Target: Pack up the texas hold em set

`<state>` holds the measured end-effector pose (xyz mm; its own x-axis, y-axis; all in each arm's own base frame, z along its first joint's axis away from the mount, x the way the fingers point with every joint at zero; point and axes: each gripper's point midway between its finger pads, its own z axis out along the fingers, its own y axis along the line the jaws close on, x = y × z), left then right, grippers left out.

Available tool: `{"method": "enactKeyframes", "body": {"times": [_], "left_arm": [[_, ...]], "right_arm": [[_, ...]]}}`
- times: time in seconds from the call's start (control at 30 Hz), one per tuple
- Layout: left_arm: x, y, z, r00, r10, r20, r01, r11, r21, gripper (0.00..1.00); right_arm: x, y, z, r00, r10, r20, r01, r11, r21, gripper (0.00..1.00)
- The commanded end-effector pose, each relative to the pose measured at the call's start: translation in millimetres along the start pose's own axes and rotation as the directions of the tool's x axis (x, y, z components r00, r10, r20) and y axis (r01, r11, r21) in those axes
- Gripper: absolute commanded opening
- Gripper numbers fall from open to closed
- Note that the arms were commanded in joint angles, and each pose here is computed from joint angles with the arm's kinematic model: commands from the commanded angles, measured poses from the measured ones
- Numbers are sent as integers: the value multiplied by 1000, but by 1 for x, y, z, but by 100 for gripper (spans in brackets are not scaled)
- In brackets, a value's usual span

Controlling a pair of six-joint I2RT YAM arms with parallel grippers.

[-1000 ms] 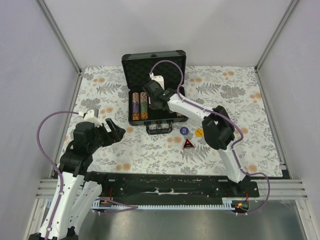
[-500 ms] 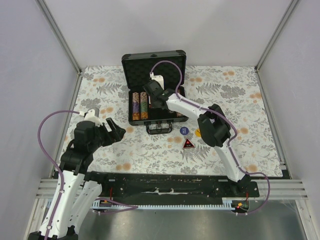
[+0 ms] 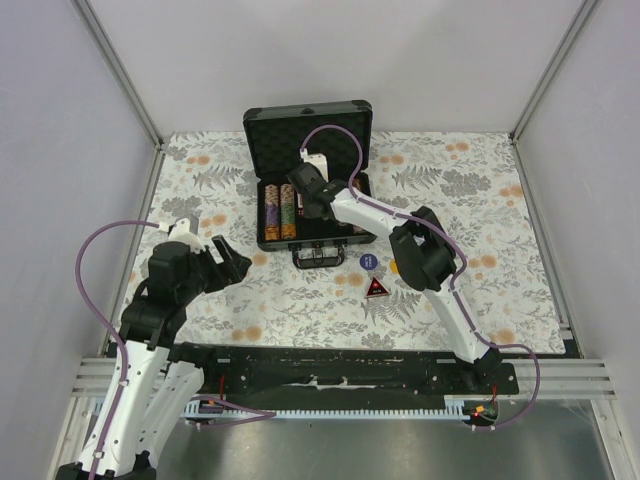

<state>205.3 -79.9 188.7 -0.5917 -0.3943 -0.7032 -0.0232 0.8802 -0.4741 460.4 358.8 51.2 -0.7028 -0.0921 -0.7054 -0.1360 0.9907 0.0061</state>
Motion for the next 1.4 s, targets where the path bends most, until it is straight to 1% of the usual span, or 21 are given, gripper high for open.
{"method": "enactKeyframes", "body": {"times": [0.0,0.6,0.73,0.97,1.07,1.27,1.37], "left_arm": [[-7,-1,3,999,-22,30,22,1000,0,86],[-7,-2,3,999,-21,31,21,1000,7,86],[-7,-2,3,999,-21,30,21,1000,5,86],[-7,-2,3,999,-21,32,21,1000,6,86],[-8,-2,1,999,-19,35,19,1000,8,86],[-9,-3,0,999,-20,39,20,1000,11,86],[-8,-2,1,999,-21,38,20,1000,6,86]], "right_arm": [[-16,4,5,999,13,45,-13,1000,-6,23],[-16,2,1,999,9,37,-9,1000,5,37],[-18,2,-2,999,14,39,-14,1000,1,38],[-36,4,-16,998,25,66,-24,1000,-14,39],[-39,4,-17,997,26,72,-25,1000,-13,37],[-30,3,-11,999,16,52,-16,1000,-6,22],[-25,3,-7,999,12,43,-11,1000,-3,18]]}}
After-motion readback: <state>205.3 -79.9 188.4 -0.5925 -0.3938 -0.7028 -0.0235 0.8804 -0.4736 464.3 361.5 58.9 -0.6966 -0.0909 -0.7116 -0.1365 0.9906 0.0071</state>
